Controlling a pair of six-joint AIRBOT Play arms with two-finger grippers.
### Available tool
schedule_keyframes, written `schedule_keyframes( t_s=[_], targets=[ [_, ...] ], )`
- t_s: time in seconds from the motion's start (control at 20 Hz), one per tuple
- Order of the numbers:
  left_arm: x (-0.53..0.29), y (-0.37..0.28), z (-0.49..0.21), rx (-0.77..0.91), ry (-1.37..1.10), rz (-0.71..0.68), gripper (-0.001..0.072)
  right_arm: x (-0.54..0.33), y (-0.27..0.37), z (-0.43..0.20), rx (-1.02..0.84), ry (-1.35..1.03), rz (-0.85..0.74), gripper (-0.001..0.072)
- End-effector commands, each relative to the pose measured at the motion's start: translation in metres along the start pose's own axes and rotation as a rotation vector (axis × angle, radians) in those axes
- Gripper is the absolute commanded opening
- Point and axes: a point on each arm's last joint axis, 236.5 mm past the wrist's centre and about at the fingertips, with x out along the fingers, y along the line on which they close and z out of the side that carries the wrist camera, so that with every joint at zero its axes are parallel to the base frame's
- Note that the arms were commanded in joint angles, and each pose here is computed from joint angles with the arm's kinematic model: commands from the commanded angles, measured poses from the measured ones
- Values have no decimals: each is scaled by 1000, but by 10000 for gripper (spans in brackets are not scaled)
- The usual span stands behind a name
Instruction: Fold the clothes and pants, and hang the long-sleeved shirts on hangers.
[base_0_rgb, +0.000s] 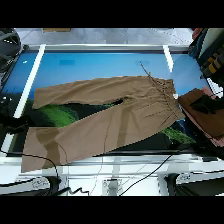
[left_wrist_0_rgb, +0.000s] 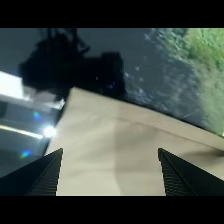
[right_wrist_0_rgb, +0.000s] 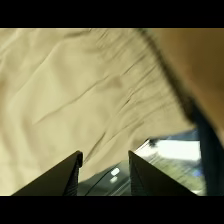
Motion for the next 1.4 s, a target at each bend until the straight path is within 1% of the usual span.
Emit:
schedule_keyframes(
  t_s=[0.0, 0.15, 0.2, 0.25, 0.3, 0.35, 0.4, 0.45, 0.6, 0.65, 0.75, 0.9, 0.95, 1.0, 1.1, 1.15, 1.2, 1.25, 1.35],
  targets=[
    [33, 1, -8, 55, 7, -36, 639, -2, 17, -17, 57, 71, 75, 349],
    [43, 9, 2, 50, -27, -12, 632, 0, 25, -22, 63, 102, 89, 349],
    [44, 8, 7, 53, -43, -7, 527, 3, 28, -22, 55, 110, 90, 350],
    [44, 7, 11, 60, -57, -1, 440, 7, 33, -22, 40, 119, 90, 350],
    [45, 5, 15, 70, -69, 5, 328, 12, 38, -21, 25, 122, 87, 349],
    [46, 1, 18, 83, -79, 10, 182, 17, 43, -19, 9, 122, 83, 350],
    [46, -2, 22, 95, -90, 14, 66, 23, 48, -16, -8, 119, 79, 349],
    [47, -5, 26, 108, -105, 20, 20, 28, 52, -14, -23, 117, 73, 349],
    [47, -10, 41, 130, -156, 40, 17, 41, 64, -8, -59, 110, 63, 349],
    [45, -9, 49, 105, -190, 52, 17, 43, 67, -7, -68, 109, 62, 349],
    [37, -2, 70, 1, -279, 72, 16, 48, 72, -7, -81, 111, 60, 348],
    [26, 8, 98, -92, -409, 98, 16, 52, 76, -8, -94, 120, 57, 347],
    [22, 10, 107, -125, -452, 102, 16, 52, 74, -8, -95, 122, 51, 328],
    [17, 13, 116, -148, -497, 108, 15, 52, 73, -7, -95, 119, 47, 325],
    [8, 12, 134, -139, -582, 125, 15, 53, 69, -2, -96, 98, 29, 316],
    [3, 9, 142, -128, -621, 132, 15, 53, 68, 2, -96, 81, 23, 295],
    [-2, 5, 151, -114, -662, 139, 15, 54, 67, 6, -96, 65, 17, 194],
    [-7, 1, 158, -93, -697, 148, 15, 54, 66, 8, -96, 53, 13, 163],
    [-11, -6, 170, -46, -748, 170, 15, 54, 65, 10, -96, 46, 10, 161]
  ],
)
